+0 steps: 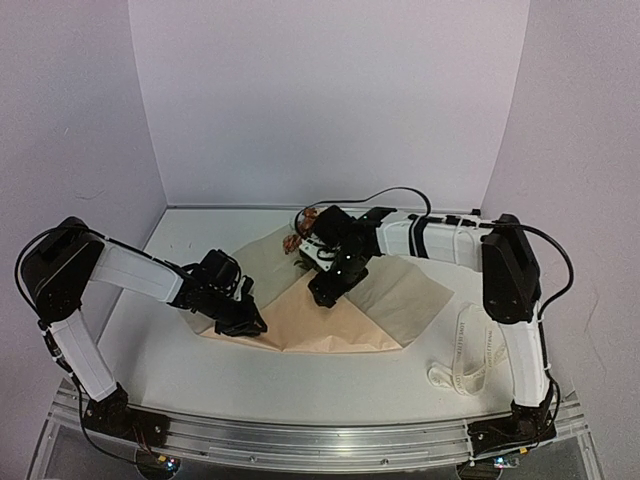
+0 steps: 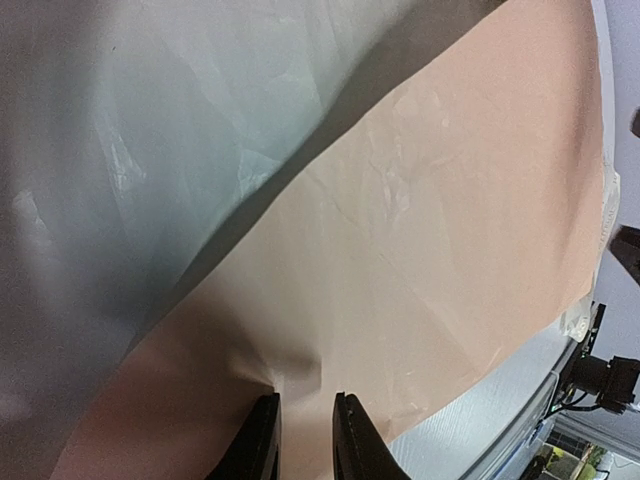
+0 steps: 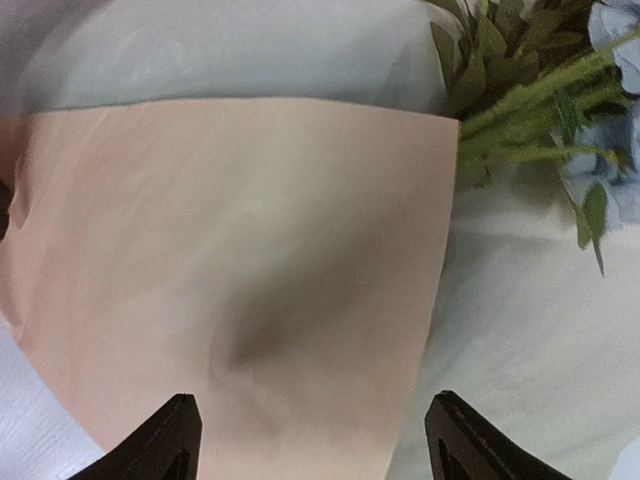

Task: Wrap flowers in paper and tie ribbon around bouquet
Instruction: Press the fold line of the 1/4-folded wrapping paper.

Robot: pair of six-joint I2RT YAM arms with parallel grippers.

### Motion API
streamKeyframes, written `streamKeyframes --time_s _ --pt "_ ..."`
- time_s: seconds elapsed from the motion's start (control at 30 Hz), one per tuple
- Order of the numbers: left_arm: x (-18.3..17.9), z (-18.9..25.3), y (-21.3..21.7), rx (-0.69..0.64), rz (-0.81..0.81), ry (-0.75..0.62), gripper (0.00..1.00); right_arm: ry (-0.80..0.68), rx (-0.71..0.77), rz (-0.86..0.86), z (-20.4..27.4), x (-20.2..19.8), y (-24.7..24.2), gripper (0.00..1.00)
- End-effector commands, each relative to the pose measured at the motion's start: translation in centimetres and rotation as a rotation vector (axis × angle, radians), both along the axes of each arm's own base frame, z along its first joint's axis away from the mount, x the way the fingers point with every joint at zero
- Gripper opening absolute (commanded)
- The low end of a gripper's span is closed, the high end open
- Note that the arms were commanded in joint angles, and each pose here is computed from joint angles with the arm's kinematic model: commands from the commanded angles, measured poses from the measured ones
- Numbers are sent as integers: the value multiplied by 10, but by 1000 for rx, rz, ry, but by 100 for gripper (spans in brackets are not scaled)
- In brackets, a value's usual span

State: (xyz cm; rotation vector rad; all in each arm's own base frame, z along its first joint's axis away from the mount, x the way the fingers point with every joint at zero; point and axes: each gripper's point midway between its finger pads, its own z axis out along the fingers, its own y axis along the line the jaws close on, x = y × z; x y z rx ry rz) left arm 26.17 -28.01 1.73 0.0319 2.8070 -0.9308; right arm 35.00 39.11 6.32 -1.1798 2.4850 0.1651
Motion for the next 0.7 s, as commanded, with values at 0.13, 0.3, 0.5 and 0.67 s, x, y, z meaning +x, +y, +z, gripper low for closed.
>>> streamKeyframes --time_s 0.13,0.3,0.5,0.67 --pt "9 -1 0 28 26 -15 20 219 202 -294 90 -61 -32 67" --pt "10 1 0 26 26 -19 20 477 236 -459 64 -96 -29 30" --pt "8 -1 1 31 25 -16 20 517 205 -588 12 -109 -47 14" --pt "7 -1 3 34 24 -18 20 459 142 -627 -23 -110 -69 11"
